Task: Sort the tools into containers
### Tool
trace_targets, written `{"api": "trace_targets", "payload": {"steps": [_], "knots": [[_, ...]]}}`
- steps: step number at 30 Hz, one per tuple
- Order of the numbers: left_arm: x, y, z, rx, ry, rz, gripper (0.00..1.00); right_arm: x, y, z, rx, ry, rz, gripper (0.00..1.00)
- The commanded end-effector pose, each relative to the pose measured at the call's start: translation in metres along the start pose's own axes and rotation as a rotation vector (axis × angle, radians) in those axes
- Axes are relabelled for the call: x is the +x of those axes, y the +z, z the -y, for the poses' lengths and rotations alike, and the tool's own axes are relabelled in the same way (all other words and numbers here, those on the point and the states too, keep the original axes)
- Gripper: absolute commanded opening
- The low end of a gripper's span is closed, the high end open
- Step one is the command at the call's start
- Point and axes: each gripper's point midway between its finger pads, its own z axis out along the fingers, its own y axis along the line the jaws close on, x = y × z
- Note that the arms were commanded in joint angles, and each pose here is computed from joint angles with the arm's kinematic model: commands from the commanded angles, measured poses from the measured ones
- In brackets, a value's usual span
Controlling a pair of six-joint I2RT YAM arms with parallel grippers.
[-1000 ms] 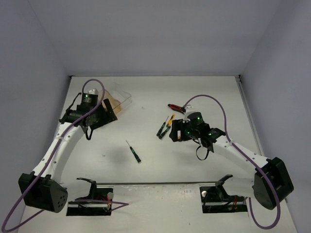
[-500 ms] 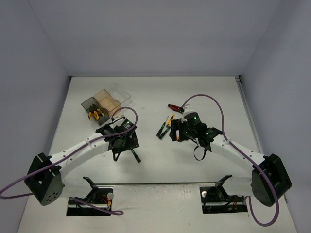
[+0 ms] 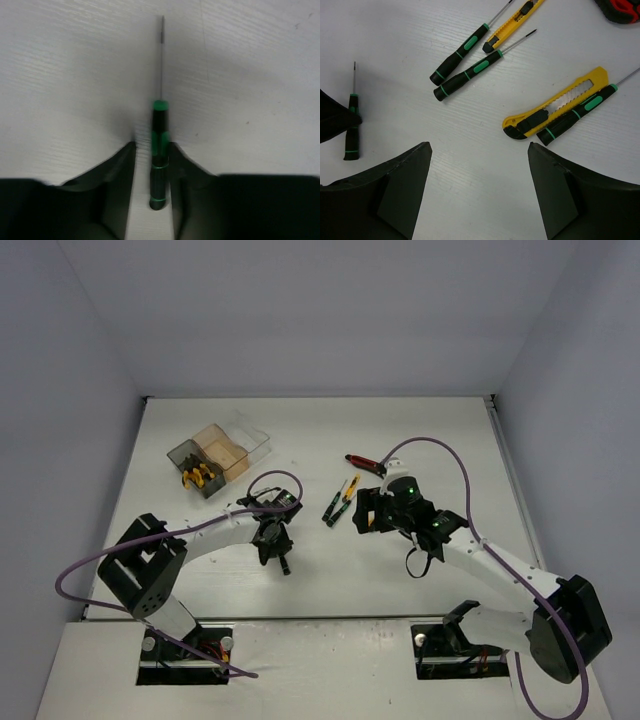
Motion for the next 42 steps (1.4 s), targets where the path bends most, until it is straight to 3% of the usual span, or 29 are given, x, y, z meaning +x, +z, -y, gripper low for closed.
{"api": "trace_targets", "payload": {"steps": [1,3,8,13,22,31,39,42], "knots": [[0.005,0.001,0.004,0.018,-0.023,-0.012,0.05,-0.016,-0.005,0.002,0.013,0.001,0.073,0.76],[-0.001,-0.006,0.009,0.035,-0.013,0.003,0.0,-0.016,-0.005,0.002,0.012,-0.001,0.075,0.76],[-0.043,-0.04,0.021,0.05,0.037,0.067,0.0,-0.018,-0.008,0.0,0.002,0.004,0.084,0.76],[-0.142,-0.077,0.017,0.151,-0.057,0.156,0.0,-0.019,-0.01,-0.001,-0.002,0.01,0.09,0.76],[-0.271,-0.082,0.002,0.222,-0.187,0.156,0.0,-0.014,-0.009,-0.001,-0.002,0.024,0.079,0.76],[-0.305,-0.044,-0.004,0.257,-0.317,0.072,0.01,-0.013,-0.015,-0.001,-0.009,0.041,0.092,0.76],[-0.316,-0.042,-0.028,0.214,-0.384,0.101,0.09,-0.011,-0.015,0.0,-0.01,0.04,0.086,0.76],[-0.322,-0.039,-0.037,0.217,-0.414,0.094,0.19,-0.012,-0.016,-0.001,-0.01,0.039,0.087,0.76]]}}
